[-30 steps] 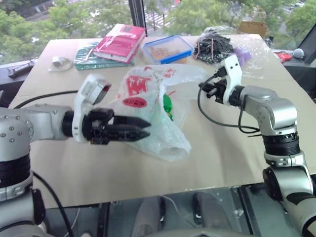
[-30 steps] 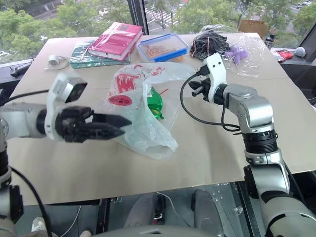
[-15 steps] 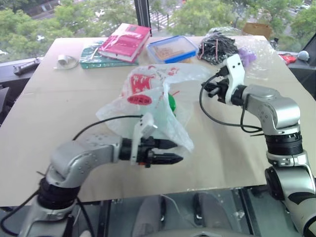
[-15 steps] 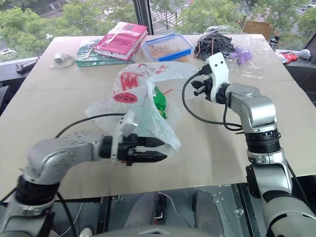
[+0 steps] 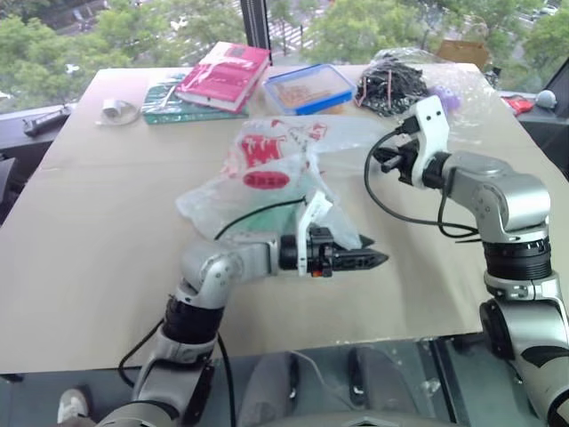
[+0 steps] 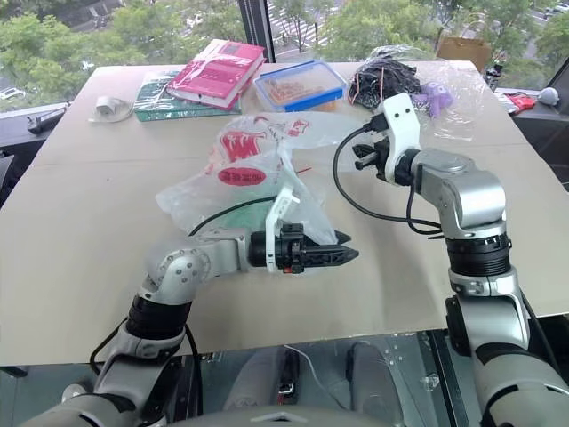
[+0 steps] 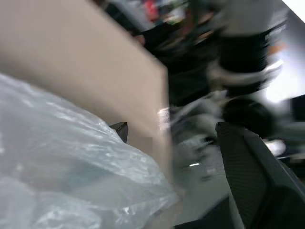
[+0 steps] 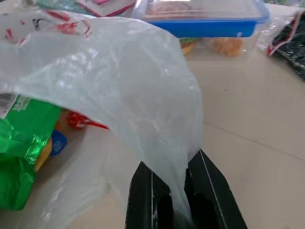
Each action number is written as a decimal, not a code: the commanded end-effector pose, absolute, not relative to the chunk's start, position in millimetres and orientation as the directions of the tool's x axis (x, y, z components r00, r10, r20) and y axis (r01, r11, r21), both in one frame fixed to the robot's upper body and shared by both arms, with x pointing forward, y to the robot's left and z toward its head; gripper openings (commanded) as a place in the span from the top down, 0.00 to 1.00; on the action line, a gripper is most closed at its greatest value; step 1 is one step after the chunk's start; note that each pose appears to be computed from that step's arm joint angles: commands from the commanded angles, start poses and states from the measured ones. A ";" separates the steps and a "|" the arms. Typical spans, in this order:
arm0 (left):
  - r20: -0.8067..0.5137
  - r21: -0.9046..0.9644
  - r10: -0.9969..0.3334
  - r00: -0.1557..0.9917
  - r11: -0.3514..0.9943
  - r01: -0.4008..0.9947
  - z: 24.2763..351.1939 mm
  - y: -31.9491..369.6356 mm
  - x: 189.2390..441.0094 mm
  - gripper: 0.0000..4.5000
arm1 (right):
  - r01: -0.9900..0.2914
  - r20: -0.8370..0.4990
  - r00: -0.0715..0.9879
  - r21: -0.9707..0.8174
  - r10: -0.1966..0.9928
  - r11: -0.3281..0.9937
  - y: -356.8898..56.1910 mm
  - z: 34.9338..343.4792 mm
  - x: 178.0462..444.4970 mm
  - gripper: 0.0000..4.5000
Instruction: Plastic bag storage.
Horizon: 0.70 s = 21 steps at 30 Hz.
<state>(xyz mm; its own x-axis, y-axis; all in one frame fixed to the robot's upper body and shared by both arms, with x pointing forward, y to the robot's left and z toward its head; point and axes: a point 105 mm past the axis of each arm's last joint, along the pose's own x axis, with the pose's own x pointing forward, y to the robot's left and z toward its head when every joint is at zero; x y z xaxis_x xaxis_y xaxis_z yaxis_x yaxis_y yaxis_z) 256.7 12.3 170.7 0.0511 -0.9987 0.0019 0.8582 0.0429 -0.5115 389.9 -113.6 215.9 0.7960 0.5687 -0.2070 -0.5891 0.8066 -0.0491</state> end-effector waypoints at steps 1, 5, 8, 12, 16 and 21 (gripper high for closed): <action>0.191 -0.499 -0.981 -0.030 -0.123 0.858 233.5 42.3 252.6 0.32 | -0.569 -0.107 0.818 -0.001 0.566 0.822 -126.9 249.1 395.5 1.00; 0.261 -0.420 -0.965 -0.017 -0.129 0.898 303.4 82.3 265.0 0.32 | -0.558 0.022 0.825 0.187 0.565 0.808 -144.1 285.8 408.8 1.00; 0.282 -0.367 -0.952 0.121 0.009 0.930 352.8 104.1 295.5 0.32 | -0.579 0.150 0.813 0.295 0.562 0.760 -157.4 325.4 415.0 1.00; 0.322 -0.309 -0.882 0.344 0.245 0.919 402.1 121.9 343.6 0.32 | -0.638 0.357 0.767 0.350 0.532 0.686 -174.5 393.1 410.2 1.00; 0.414 -0.217 -0.776 0.476 0.424 0.879 448.3 129.5 379.2 0.32 | -0.663 0.541 0.712 0.310 0.447 0.681 -195.2 463.3 392.5 1.00; 0.479 -0.199 -0.708 0.520 0.489 0.849 471.1 125.4 393.7 0.32 | -0.674 0.632 0.627 0.147 0.455 0.724 -198.6 517.1 350.8 1.00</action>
<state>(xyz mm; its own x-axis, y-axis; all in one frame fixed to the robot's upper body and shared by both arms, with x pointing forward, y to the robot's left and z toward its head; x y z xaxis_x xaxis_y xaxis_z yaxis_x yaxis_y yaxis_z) 407.0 117.6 438.7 0.5615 -0.7332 0.3835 0.8274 0.4923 -0.2701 387.6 -188.2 475.2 0.7149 0.4720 0.5159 -0.6563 0.7076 0.2619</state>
